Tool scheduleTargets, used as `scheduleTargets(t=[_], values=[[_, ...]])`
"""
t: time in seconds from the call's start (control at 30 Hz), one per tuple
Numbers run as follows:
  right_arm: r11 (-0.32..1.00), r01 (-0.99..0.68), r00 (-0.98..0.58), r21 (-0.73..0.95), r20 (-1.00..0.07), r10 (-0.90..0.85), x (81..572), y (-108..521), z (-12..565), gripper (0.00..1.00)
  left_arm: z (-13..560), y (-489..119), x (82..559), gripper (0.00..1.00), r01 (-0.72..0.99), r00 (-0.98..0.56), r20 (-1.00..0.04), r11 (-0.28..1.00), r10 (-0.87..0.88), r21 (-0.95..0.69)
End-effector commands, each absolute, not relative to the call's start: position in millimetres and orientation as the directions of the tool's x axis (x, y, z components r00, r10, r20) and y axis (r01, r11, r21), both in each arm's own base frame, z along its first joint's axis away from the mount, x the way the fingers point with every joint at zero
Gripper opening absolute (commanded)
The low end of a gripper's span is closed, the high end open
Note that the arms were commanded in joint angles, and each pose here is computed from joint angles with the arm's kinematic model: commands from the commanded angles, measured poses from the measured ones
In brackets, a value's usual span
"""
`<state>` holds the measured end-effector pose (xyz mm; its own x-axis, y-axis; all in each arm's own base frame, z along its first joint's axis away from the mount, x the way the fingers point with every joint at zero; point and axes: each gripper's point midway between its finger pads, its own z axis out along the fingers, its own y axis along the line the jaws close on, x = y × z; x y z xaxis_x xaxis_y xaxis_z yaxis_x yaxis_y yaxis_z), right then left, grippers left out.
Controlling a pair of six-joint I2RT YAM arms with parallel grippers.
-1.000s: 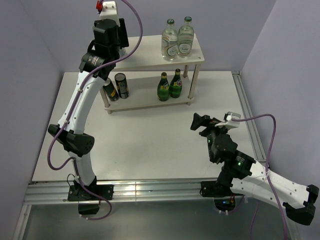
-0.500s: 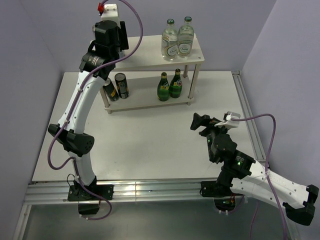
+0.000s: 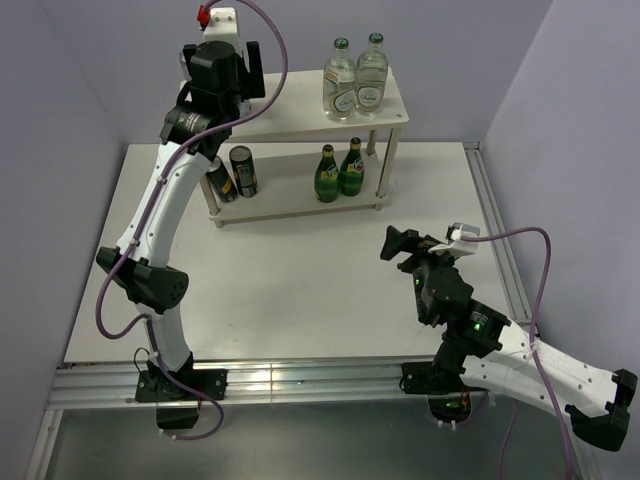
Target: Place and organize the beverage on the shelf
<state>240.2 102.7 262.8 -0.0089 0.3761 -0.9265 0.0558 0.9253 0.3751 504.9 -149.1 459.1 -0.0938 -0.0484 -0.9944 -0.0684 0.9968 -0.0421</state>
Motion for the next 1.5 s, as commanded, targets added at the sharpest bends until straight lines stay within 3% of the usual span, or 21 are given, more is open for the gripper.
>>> scheduleTargets(t=[0.0,0.43,0.73,0.93,1.0,1.1,1.13,1.2,1.33,1.47], values=[[0.918,0.064,0.0,0.392,-0.92,0.393,242,102,262,0.99,477,-142,503,0.87,-0.087,-0.04,-0.998,0.995,-0.058,-0.054],[0.913,0.065,0.008,0.403,-0.915,0.403,243,103,262,0.99,474,-146,484,0.88,-0.054,-0.065,-0.992,0.993,-0.107,-0.103],[0.915,0.078,0.01,0.397,-0.918,0.397,244,101,264,0.99,458,-151,435,0.95,-0.044,-0.11,-0.986,0.992,-0.125,-0.121],[0.924,0.073,-0.018,0.376,-0.926,0.378,243,104,268,0.99,404,-149,380,0.93,-0.017,-0.205,-0.969,0.99,-0.138,-0.138],[0.929,0.025,-0.035,0.369,-0.928,0.37,242,111,277,0.99,389,-144,363,0.98,-0.009,-0.226,-0.963,0.989,-0.146,-0.148],[0.929,-0.055,-0.085,0.366,-0.929,0.361,237,123,312,0.99,377,-129,332,0.99,0.005,-0.248,-0.961,0.992,-0.124,-0.129],[0.913,-0.105,-0.065,0.394,-0.919,0.39,233,125,350,0.99,379,-125,324,0.99,0.013,-0.244,-0.963,0.992,-0.118,-0.125],[0.907,-0.202,-0.104,0.369,-0.929,0.355,226,139,375,0.98,395,-110,304,0.99,0.017,-0.203,-0.97,0.99,-0.133,-0.139],[0.82,-0.448,-0.038,0.355,-0.925,0.379,196,149,486,0.97,441,-89,273,0.99,0.018,-0.135,-0.968,0.976,-0.212,-0.217],[0.766,-0.546,-0.016,0.339,-0.919,0.395,175,146,529,0.98,455,-86,259,0.99,0.061,-0.116,-0.968,0.971,-0.223,-0.231]])
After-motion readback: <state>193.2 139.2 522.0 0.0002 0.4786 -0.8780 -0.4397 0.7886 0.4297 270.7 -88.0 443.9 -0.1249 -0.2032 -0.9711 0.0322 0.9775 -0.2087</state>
